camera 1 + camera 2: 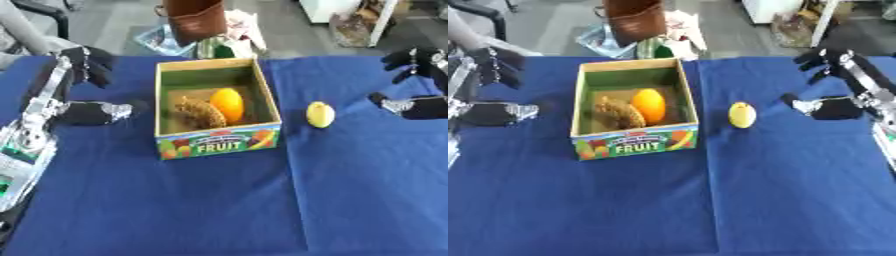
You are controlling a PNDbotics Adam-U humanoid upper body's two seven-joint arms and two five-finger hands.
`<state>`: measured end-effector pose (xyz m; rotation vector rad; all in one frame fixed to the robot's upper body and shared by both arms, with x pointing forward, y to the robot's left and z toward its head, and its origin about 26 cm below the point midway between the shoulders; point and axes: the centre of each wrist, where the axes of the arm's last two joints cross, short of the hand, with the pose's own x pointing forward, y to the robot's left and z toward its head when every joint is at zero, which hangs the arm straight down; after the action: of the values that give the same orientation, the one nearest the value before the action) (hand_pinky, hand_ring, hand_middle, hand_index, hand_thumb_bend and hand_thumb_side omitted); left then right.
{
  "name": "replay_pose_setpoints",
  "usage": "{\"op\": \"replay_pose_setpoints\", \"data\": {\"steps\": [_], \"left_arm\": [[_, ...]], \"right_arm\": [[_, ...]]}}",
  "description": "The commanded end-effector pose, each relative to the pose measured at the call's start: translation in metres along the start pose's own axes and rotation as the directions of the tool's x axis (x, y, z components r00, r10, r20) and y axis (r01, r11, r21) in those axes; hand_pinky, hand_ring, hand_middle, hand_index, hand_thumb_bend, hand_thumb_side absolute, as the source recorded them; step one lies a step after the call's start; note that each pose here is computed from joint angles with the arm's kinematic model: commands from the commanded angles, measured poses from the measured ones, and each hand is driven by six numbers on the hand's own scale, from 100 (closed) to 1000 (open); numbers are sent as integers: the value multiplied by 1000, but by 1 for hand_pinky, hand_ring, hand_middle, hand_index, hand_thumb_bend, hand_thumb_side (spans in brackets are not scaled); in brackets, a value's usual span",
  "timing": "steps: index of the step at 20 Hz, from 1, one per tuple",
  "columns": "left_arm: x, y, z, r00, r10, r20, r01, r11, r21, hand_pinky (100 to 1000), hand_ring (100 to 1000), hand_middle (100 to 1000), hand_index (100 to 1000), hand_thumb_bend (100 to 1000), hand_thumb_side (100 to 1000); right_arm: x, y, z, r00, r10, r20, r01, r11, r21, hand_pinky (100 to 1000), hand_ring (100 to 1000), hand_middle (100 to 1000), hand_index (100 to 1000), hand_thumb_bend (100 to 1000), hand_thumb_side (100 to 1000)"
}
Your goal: Pick up objects on the table and place them in the box.
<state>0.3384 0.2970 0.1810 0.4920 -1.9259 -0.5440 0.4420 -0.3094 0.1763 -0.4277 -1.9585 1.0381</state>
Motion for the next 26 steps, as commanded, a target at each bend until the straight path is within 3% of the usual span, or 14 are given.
{"op": "replay_pose_setpoints", "data": {"steps": [1, 16, 26], "left_arm": [[4, 7, 1, 1000, 8, 14, -8, 1000, 28, 558, 531, 563, 681, 807, 125], [-7, -6, 7, 998, 57, -26, -57, 998, 1, 558, 530, 561, 684, 806, 126], [-6, -11, 7, 997, 76, -23, -77, 997, -12, 557, 529, 559, 684, 806, 126]], "right_arm": [[-3, -6, -7, 999, 52, -4, -52, 998, 32, 599, 746, 731, 772, 500, 154], [-22, 44, -36, 993, 80, -83, -68, 988, 142, 601, 745, 726, 778, 496, 141], [-27, 63, -41, 989, 80, -123, -62, 988, 142, 596, 738, 714, 763, 482, 122]]}}
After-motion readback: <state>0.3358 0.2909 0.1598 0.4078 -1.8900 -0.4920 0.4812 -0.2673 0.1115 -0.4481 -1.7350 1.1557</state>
